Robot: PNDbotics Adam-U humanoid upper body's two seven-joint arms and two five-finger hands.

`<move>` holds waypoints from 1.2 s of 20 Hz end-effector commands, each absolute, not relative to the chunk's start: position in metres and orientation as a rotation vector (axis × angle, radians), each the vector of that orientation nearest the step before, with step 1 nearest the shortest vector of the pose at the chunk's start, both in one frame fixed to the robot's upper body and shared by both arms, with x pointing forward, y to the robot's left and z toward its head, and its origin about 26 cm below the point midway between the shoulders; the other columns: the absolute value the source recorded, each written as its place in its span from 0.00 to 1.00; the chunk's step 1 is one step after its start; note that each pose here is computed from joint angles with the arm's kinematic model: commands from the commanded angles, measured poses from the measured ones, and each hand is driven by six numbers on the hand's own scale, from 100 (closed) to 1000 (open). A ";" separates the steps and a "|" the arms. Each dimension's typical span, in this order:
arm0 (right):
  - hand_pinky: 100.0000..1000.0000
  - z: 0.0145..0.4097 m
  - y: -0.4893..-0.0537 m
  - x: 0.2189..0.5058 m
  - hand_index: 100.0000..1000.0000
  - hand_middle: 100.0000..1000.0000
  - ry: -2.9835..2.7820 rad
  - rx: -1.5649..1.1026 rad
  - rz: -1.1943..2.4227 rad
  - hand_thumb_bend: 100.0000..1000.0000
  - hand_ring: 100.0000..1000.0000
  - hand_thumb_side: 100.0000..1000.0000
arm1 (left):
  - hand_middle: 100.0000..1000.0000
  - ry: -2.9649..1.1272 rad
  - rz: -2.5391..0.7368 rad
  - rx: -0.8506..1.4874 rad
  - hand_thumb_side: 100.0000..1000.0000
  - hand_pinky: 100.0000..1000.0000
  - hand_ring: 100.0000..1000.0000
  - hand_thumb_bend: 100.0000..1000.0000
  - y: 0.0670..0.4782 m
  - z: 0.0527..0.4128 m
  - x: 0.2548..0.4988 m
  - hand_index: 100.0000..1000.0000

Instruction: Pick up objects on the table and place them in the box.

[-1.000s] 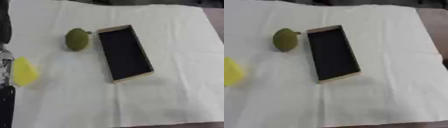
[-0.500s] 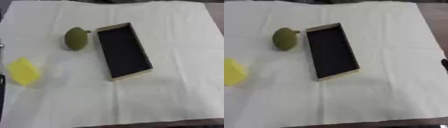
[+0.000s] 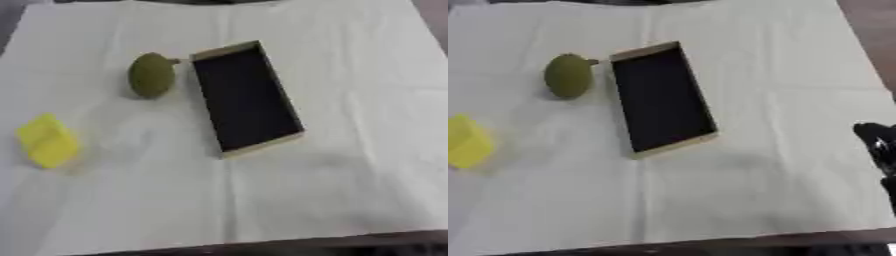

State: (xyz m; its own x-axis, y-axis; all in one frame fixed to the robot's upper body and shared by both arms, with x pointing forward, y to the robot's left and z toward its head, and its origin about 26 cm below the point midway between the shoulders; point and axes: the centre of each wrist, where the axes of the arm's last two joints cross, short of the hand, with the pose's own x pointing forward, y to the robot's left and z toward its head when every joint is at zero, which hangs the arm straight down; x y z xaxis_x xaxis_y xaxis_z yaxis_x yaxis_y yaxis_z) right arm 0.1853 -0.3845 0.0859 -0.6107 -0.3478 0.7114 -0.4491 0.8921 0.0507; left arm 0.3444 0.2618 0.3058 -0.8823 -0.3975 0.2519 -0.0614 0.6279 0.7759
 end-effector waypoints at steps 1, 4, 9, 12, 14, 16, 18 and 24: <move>0.98 0.089 -0.382 0.185 0.98 0.65 -2.562 0.523 0.667 0.00 0.83 0.00 | 0.75 -2.291 -1.240 0.542 0.24 0.79 0.79 0.00 0.291 0.314 0.351 0.86; 0.98 0.088 -0.380 0.186 0.99 0.65 -2.556 0.530 0.677 0.00 0.83 0.00 | 0.75 -2.147 -1.290 0.672 0.20 0.80 0.81 0.00 0.317 0.316 0.356 0.87; 0.99 0.088 -0.379 0.187 0.99 0.64 -2.555 0.536 0.683 0.00 0.84 0.00 | 0.78 -1.907 -1.342 0.837 0.17 0.85 0.85 0.00 0.350 0.320 0.361 0.89; 0.99 0.087 -0.378 0.186 0.99 0.64 -2.546 0.535 0.690 0.00 0.86 0.00 | 0.79 -1.801 -1.374 0.875 0.17 0.86 0.87 0.00 0.355 0.318 0.366 0.89; 1.00 0.086 -0.377 0.185 0.99 0.64 -2.539 0.535 0.697 0.00 0.88 0.00 | 0.81 -1.738 -1.400 0.890 0.21 0.90 0.89 0.00 0.356 0.315 0.368 0.89; 1.00 0.084 -0.376 0.185 0.99 0.63 -2.531 0.534 0.705 0.00 0.89 0.00 | 0.82 -1.676 -1.434 0.901 0.25 0.91 0.90 0.00 0.355 0.313 0.371 0.89; 1.00 0.083 -0.375 0.184 0.99 0.63 -2.524 0.534 0.712 0.00 0.90 0.00 | 0.82 -1.637 -1.473 0.910 0.27 0.92 0.91 0.00 0.353 0.313 0.374 0.89; 1.00 0.080 -0.373 0.183 0.99 0.63 -2.514 0.536 0.716 0.00 0.89 0.00 | 0.85 -1.532 -1.622 0.962 0.68 0.95 0.94 0.00 0.342 0.316 0.379 0.92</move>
